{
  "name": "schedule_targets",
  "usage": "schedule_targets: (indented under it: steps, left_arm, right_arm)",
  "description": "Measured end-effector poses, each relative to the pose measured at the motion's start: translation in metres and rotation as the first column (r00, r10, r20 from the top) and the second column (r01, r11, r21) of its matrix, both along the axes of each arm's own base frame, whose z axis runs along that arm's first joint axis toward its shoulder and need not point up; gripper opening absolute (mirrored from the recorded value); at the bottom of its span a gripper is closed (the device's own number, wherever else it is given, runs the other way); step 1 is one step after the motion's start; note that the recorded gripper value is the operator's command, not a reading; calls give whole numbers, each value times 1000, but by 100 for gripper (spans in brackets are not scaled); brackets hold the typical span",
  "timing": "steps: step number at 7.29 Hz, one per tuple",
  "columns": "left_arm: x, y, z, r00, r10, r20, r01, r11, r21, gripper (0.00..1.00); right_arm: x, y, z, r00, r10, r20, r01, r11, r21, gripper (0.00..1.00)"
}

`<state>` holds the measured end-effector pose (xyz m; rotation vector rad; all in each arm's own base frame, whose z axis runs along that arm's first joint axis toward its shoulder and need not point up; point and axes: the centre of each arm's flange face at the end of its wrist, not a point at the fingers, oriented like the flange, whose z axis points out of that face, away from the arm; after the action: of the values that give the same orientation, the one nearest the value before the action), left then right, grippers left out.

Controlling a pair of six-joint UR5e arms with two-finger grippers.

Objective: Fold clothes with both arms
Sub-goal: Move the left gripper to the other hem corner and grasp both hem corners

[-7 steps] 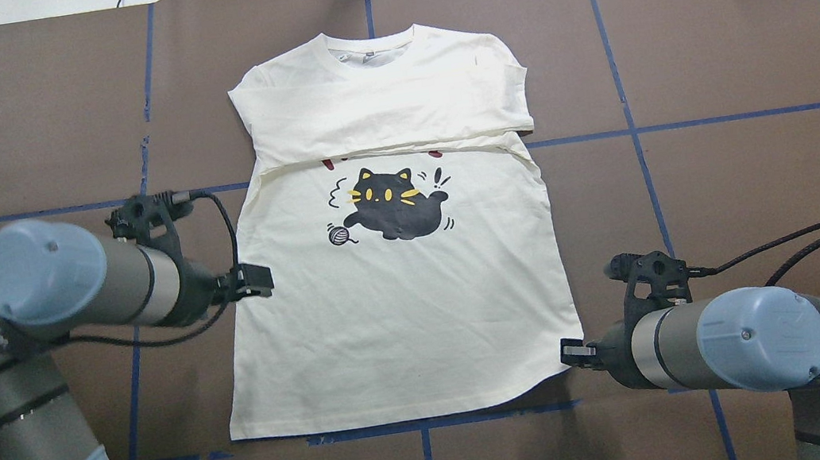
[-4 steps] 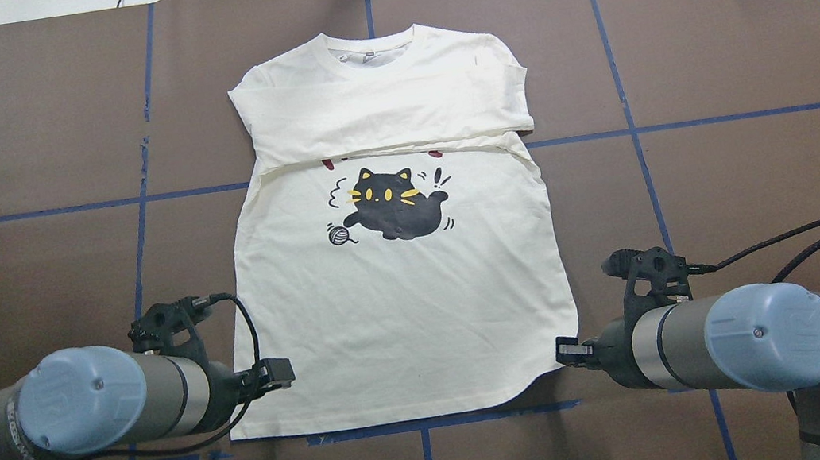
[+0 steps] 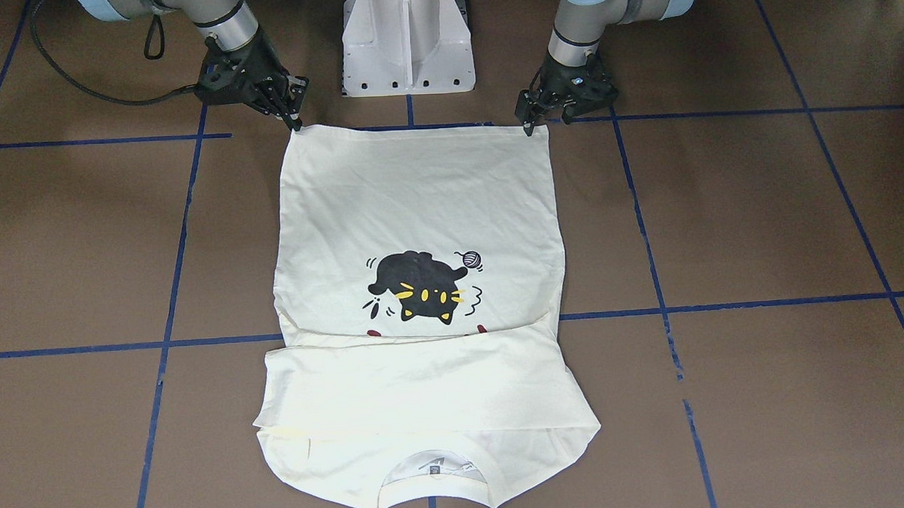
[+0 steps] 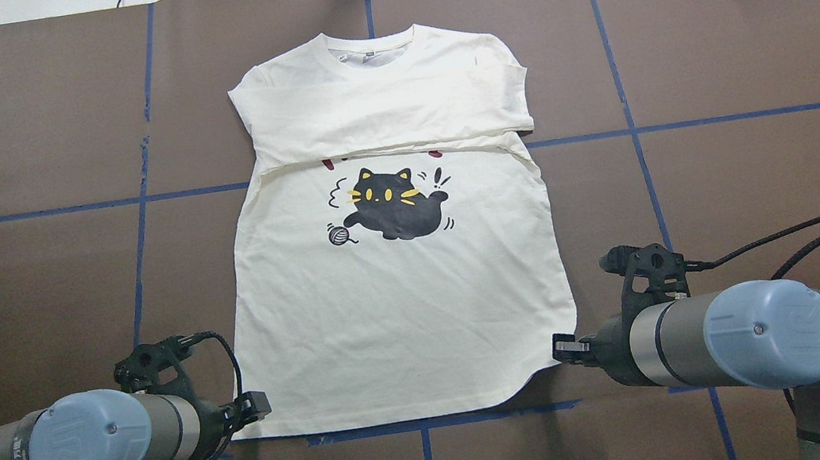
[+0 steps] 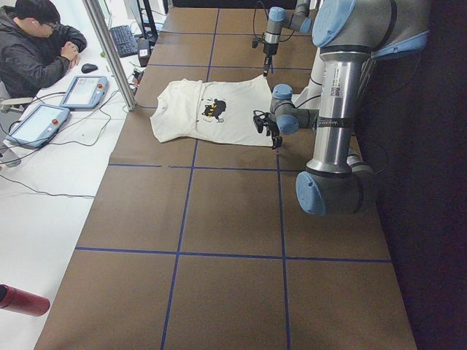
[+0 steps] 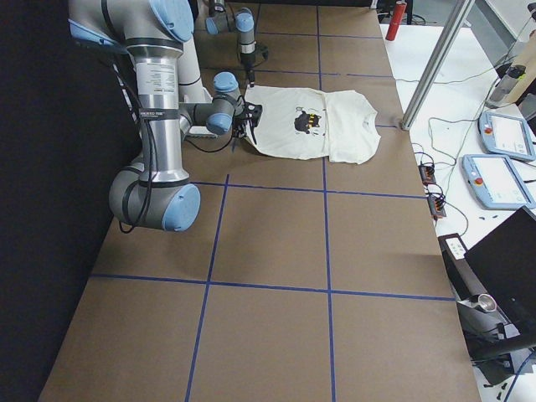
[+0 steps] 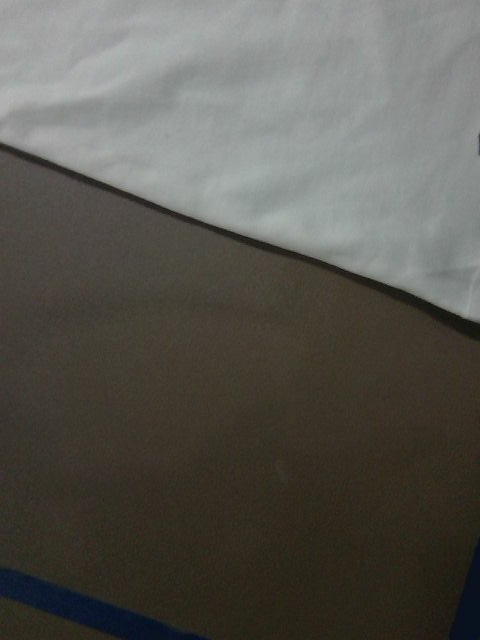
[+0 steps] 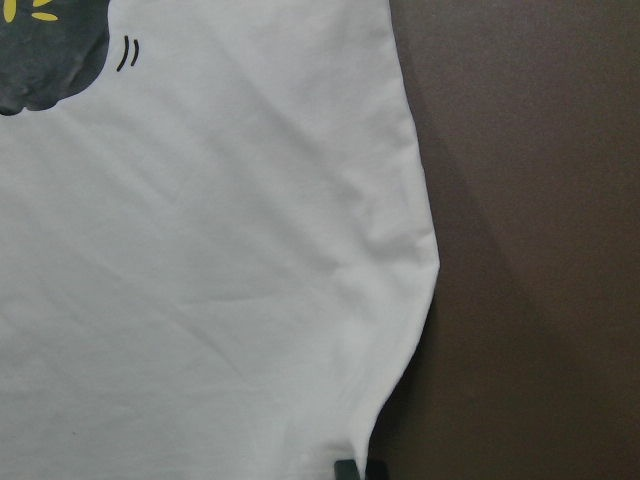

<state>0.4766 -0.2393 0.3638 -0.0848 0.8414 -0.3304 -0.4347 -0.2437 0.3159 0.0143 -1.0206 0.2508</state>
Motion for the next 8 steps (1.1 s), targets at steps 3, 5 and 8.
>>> schedule_targets:
  steps: [3, 5, 8]
  left_arm:
    - [7, 4, 5, 1000, -10, 10, 10, 1000, -24, 65]
    - [10, 5, 5, 1000, -11, 12, 11, 1000, -29, 40]
    - [12, 5, 2, 1000, -21, 5, 21, 999, -42, 0]
  right_arm:
    - [2, -3, 0, 1000, -2, 1, 2, 1000, -7, 0]
    - [5, -7, 0, 1000, -2, 2, 2, 1000, -12, 0]
    - [9, -12, 1, 1000, -3, 4, 3, 1000, -22, 0]
